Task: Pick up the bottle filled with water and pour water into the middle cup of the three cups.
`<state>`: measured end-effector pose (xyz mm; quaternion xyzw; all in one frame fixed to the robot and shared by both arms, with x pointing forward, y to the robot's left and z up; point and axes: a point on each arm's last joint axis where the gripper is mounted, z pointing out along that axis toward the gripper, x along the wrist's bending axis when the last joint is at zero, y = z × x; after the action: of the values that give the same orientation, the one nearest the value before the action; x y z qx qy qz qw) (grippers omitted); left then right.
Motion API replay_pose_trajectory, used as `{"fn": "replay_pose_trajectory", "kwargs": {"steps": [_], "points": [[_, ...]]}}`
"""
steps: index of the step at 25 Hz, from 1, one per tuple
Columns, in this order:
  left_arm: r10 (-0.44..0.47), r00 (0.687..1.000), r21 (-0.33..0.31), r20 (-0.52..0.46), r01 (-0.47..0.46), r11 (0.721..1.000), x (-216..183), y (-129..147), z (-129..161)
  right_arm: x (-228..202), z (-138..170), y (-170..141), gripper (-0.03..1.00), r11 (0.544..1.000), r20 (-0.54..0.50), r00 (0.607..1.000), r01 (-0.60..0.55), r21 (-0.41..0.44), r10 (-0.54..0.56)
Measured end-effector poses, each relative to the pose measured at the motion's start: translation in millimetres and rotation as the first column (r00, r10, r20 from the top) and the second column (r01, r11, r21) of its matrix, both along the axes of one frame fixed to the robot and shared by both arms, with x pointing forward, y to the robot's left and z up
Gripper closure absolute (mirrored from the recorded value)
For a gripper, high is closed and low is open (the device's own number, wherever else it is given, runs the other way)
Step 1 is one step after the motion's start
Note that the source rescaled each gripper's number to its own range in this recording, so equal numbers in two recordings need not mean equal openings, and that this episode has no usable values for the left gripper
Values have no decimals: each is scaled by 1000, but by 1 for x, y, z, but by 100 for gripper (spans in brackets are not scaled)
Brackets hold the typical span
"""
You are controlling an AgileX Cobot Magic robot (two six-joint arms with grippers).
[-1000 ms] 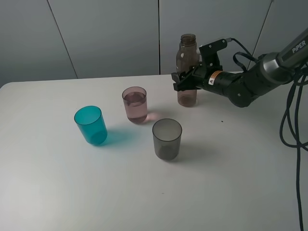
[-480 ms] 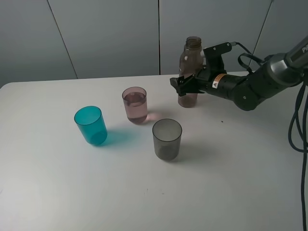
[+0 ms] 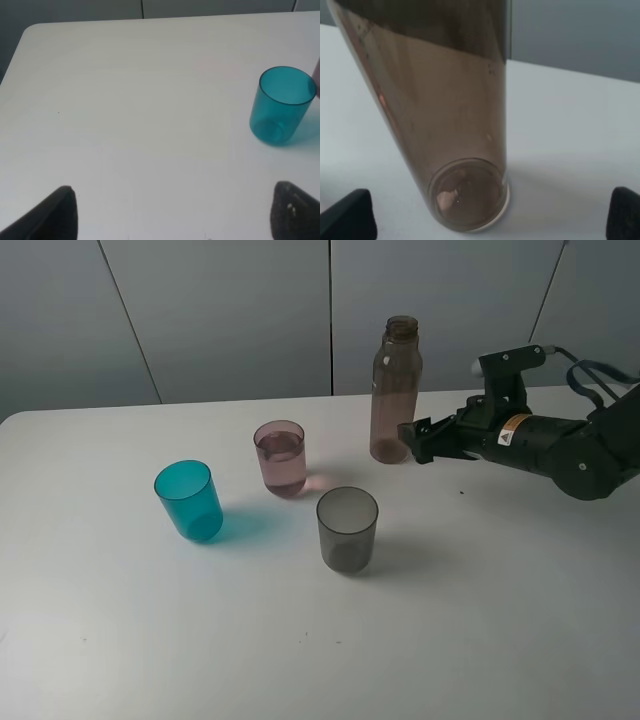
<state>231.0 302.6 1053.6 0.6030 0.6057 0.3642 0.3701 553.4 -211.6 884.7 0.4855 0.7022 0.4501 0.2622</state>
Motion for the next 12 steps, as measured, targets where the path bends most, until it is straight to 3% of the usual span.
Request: {"fn": "replay_pose_trajectory", "kwargs": {"steps": [5, 9, 12], "points": [[0, 1000, 0, 0, 0, 1000, 0, 0, 0, -10, 40, -8, -3, 997, -14, 999, 29, -65, -30], [0, 1000, 0, 0, 0, 1000, 0, 0, 0, -21, 101, -20, -3, 983, -44, 993, 99, -156, -107], [0, 1000, 0, 0, 0, 1000, 0, 0, 0, -40, 155, -31, -3, 970, -64, 978, 189, -154, -201]]}}
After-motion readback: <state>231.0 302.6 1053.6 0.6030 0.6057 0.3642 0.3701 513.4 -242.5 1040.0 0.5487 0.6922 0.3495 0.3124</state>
